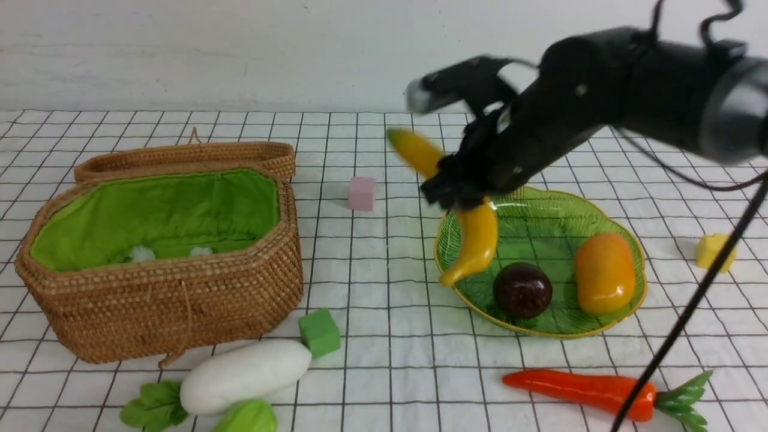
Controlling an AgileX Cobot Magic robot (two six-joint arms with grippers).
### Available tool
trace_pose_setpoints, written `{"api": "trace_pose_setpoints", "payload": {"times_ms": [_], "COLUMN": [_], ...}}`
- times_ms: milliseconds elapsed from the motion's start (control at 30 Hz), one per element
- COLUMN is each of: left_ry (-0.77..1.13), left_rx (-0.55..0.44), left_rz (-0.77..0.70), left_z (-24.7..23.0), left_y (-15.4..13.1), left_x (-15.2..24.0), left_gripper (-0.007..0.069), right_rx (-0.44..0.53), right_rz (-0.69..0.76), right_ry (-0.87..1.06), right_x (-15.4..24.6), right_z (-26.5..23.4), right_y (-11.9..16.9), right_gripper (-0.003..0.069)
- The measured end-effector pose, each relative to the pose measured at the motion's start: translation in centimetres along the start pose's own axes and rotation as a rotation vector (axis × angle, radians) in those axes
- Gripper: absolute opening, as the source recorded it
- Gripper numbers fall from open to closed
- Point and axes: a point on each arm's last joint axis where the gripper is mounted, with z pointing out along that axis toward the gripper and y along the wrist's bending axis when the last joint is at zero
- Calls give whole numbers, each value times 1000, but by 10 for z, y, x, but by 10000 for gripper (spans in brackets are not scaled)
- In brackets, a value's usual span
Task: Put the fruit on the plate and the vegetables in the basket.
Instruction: Use the right arm to grab a banana and put it into the right plate
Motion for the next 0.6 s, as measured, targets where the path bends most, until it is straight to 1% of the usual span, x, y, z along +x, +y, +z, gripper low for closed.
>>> {"api": "trace_pose_setpoints", "payload": {"times_ms": [33, 100, 133, 167, 300, 367, 400, 467, 567, 600], "left_ry": [0, 0, 0, 0, 0, 0, 0, 0, 0, 0], "left_rx": [0, 0, 0, 0, 0, 0, 0, 0, 0, 0], "left_rz": [0, 0, 0, 0, 0, 0, 0, 0, 0, 0], "left_z": [0, 0, 0, 0, 0, 0, 0, 0, 0, 0], "left_y": [0, 0, 0, 0, 0, 0, 0, 0, 0, 0], "left_x": [0, 0, 0, 0, 0, 0, 0, 0, 0, 0], "left_gripper": [239, 239, 239, 239, 239, 239, 239, 239, 239, 239], "right_rx": [51, 82, 86, 110, 150, 159, 158, 149, 119, 105], "right_rz": [124, 206, 215, 267, 403, 448, 462, 476, 457, 443], "right_ry": [-18, 4, 13, 52, 166, 198, 210, 231, 264, 273], "right_x": [-1, 4, 5, 13, 35, 41, 43, 43, 42, 41], "right_z": [0, 6, 9, 19, 43, 46, 45, 43, 35, 29], "right_y": [-29, -48, -50, -66, -93, -102, -105, -105, -101, -98], "right_gripper": [319, 319, 319, 319, 319, 322, 337, 393, 538, 609]}}
